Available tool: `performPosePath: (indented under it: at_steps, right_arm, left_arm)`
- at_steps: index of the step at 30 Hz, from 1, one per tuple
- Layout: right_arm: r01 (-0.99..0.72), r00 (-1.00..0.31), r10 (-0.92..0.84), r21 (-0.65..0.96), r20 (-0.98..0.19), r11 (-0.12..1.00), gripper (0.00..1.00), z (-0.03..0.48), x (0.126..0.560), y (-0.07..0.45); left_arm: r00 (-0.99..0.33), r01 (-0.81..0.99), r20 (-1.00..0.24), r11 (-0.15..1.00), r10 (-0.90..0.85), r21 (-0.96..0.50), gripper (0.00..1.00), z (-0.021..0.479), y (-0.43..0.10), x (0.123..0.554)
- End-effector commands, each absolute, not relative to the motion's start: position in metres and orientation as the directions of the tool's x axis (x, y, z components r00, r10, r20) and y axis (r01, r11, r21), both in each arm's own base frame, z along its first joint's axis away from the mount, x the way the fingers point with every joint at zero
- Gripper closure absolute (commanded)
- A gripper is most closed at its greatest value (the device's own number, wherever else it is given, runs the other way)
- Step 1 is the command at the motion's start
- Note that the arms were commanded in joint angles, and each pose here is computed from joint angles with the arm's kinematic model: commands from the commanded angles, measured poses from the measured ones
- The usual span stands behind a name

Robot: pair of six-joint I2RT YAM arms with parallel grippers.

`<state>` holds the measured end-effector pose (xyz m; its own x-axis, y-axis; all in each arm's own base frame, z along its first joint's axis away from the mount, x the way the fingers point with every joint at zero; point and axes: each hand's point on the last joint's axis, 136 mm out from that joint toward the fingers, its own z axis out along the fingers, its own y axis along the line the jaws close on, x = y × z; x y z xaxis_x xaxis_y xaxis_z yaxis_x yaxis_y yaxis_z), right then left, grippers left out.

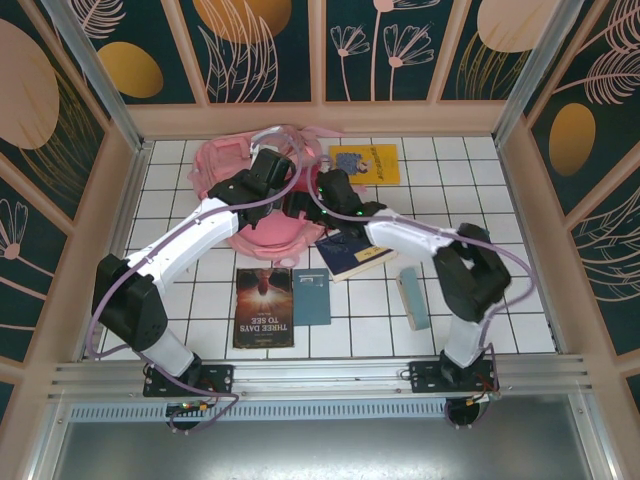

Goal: Pack the student bag
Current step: Place the glasses case in the student bag, then pick up the personal item from the bottom-right of the table.

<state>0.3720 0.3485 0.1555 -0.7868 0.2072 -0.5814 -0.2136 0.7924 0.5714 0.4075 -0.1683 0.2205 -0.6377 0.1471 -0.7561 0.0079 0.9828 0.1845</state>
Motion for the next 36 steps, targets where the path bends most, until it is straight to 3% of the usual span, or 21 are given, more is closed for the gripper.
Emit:
performPosePath:
  at_steps: [1, 8, 17, 30, 36]
  right_arm:
    - [-0.176, -0.735, 0.219, 0.492, -0.642, 0.852, 0.01, 0.165, 0.359, 0.309]
    - [0.010, -0.712, 0.238, 0.329, -0.660, 0.944, 0.01, 0.154, 0.319, 0.214]
    - [0.229, -0.744, 0.331, 0.244, -0.580, 0.942, 0.01, 0.123, 0.254, 0.132]
    - [0.385, -0.787, 0.469, 0.273, -0.402, 0.881, 0.01, 0.063, 0.185, 0.098]
    - [0.404, -0.790, 0.492, 0.293, -0.366, 0.867, 0.01, 0.045, 0.175, 0.097]
  left_arm:
    - [-0.580, -0.008, -0.809, 0.992, 0.095, 0.122, 1.00, 0.244, -0.174, 0.414]
    - [-0.580, -0.008, -0.809, 0.992, 0.097, 0.124, 1.00, 0.243, -0.174, 0.414]
    - [-0.581, -0.010, -0.808, 0.992, 0.100, 0.130, 1.00, 0.242, -0.173, 0.414]
    - [-0.580, -0.005, -0.809, 0.993, 0.094, 0.119, 1.00, 0.244, -0.174, 0.414]
    - [-0.582, -0.001, -0.808, 0.993, 0.092, 0.114, 1.00, 0.243, -0.176, 0.414]
